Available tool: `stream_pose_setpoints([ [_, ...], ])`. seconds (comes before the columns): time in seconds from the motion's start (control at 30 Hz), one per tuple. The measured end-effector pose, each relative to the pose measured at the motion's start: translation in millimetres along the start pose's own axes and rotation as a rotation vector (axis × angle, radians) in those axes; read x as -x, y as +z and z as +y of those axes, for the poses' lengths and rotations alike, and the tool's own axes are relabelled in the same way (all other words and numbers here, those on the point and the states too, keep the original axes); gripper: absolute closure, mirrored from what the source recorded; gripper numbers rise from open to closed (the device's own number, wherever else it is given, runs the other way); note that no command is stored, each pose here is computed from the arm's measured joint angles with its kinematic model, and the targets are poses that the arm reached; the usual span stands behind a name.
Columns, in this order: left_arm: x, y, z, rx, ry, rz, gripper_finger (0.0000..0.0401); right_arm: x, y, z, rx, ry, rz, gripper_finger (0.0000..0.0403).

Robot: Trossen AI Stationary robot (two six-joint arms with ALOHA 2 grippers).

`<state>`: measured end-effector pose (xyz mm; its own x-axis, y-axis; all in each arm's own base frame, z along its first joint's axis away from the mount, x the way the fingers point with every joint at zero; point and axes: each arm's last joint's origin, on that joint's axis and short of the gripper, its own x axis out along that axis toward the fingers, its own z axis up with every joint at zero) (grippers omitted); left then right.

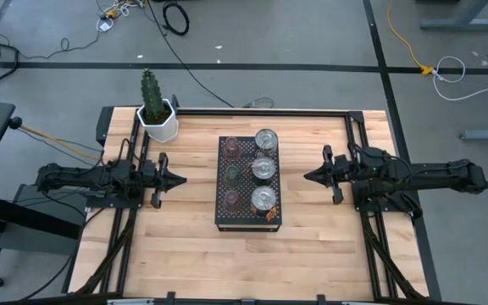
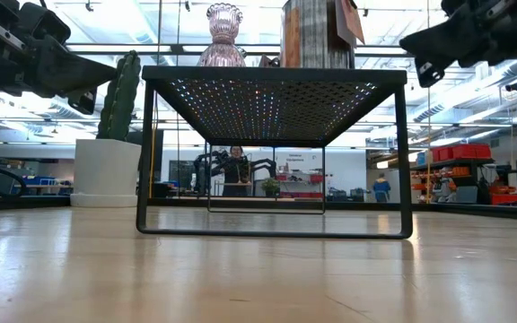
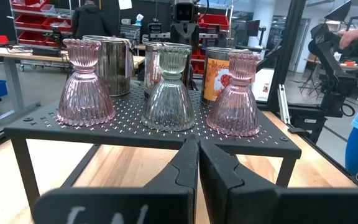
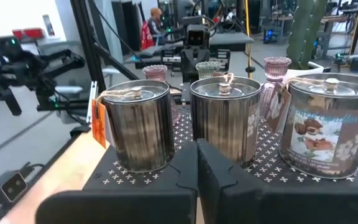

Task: Pick & Place candle stick holders
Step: Return to Home Position

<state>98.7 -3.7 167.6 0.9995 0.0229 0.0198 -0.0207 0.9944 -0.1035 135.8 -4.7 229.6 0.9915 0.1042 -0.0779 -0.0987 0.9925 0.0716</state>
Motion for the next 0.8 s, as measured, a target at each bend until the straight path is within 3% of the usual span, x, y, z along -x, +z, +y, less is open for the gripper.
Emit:
stream_pose_setpoints([
  [0.8,0.0,0.1,0.0,0.0,0.0,0.0,0.0383,24.2,-44.5,1.6,-0.016,0.005,-0.11,0.0401],
])
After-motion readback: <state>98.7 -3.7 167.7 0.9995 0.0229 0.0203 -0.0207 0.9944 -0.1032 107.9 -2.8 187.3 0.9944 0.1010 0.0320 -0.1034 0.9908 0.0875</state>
